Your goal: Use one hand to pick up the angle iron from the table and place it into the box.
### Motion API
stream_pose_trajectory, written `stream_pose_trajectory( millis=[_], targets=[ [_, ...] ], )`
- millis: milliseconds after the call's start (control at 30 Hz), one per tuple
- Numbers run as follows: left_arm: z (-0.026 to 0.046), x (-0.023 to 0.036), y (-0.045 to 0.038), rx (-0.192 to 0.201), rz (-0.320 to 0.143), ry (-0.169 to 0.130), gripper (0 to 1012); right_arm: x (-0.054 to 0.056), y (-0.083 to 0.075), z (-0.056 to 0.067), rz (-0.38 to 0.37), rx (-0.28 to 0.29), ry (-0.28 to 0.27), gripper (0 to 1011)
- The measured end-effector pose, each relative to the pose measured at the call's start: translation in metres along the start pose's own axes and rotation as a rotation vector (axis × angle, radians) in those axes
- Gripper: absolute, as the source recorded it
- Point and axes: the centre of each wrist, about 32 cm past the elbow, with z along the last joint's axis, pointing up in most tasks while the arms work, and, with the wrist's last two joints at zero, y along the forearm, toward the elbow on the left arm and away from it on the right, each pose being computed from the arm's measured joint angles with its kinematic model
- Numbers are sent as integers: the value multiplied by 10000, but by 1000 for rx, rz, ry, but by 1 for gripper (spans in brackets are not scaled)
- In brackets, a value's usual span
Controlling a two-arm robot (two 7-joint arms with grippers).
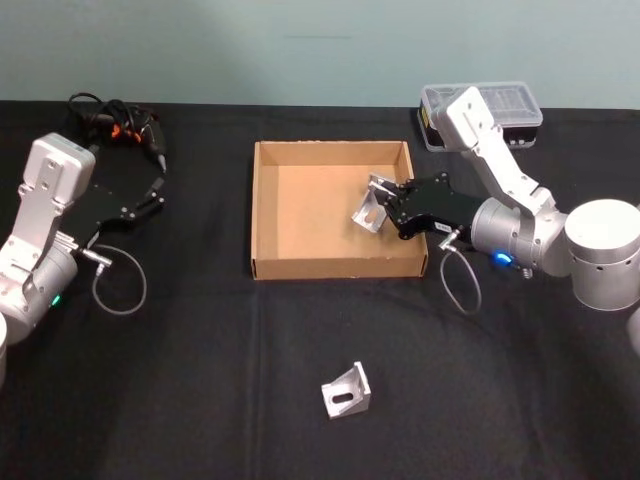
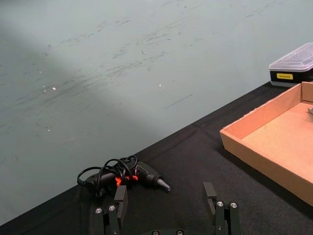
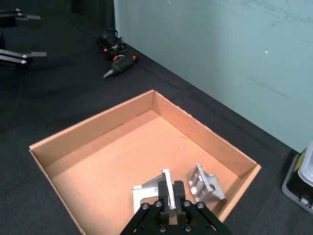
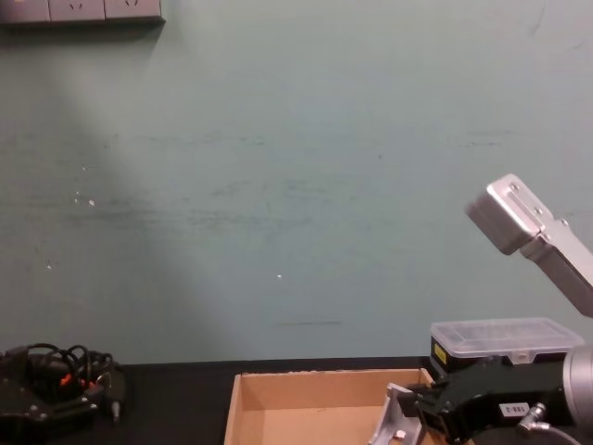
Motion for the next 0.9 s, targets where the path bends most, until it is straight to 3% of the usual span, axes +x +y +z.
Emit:
stream_pose_trajectory(
  millis=[267, 700, 833, 900],
  targets=[
    [0, 0, 0, 0, 0, 0, 1000, 26, -11, -18, -15, -12, 6, 84],
    [0, 0, 0, 0, 0, 0, 1000, 44, -18, -25, -11, -14, 14, 447],
    [0, 0, 0, 0, 0, 0, 1000, 41, -26, -25, -11, -10, 15, 639],
    [0, 0, 0, 0, 0, 0, 1000, 37, -33, -22, -10, -7, 15, 651]
  ],
)
